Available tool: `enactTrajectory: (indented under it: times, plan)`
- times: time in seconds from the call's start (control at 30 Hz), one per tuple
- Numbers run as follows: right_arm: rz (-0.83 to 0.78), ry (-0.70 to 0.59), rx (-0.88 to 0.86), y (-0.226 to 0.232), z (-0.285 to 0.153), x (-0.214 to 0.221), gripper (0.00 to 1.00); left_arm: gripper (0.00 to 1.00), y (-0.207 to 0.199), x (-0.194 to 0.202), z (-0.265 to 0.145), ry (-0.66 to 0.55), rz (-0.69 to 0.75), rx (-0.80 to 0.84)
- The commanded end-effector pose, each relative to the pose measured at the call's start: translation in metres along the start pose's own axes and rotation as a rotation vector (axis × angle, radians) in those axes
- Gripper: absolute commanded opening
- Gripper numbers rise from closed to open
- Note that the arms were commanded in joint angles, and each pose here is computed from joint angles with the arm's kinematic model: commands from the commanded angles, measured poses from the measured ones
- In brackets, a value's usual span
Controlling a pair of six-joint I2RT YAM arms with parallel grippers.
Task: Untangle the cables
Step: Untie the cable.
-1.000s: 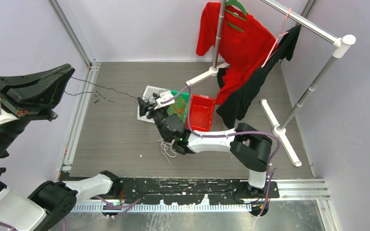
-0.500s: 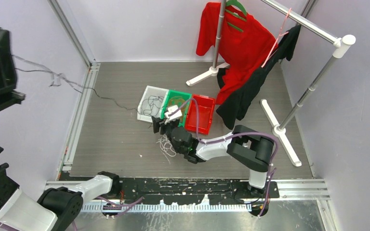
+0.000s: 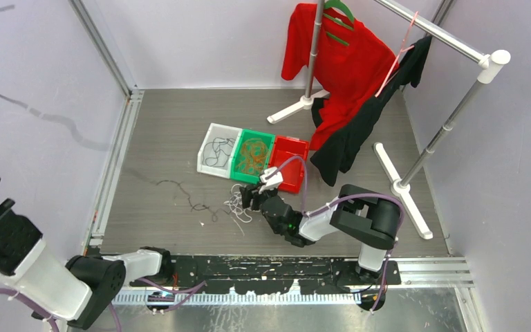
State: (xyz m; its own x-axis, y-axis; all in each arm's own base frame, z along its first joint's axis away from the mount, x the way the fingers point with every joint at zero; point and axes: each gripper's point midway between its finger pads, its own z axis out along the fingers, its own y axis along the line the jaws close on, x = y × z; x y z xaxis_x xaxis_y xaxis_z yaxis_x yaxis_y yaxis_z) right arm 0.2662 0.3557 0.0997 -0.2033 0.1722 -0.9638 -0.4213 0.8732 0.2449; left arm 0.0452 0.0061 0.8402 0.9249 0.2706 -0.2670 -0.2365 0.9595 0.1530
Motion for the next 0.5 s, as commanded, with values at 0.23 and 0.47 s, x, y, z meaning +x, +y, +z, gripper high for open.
enactTrajectory:
  times: [0.23, 0.47]
  plan:
    - [0.171, -0.074, -0.022, -0.007, -0.021, -0.021, 0.34, 0.0, 0.016, 0.033, 0.02, -0.005, 0.124, -0.161]
    - [0.141, -0.034, 0.017, -0.025, -0.036, 0.0, 0.1, 0.0, 0.008, 0.025, 0.029, -0.095, 0.201, -0.127]
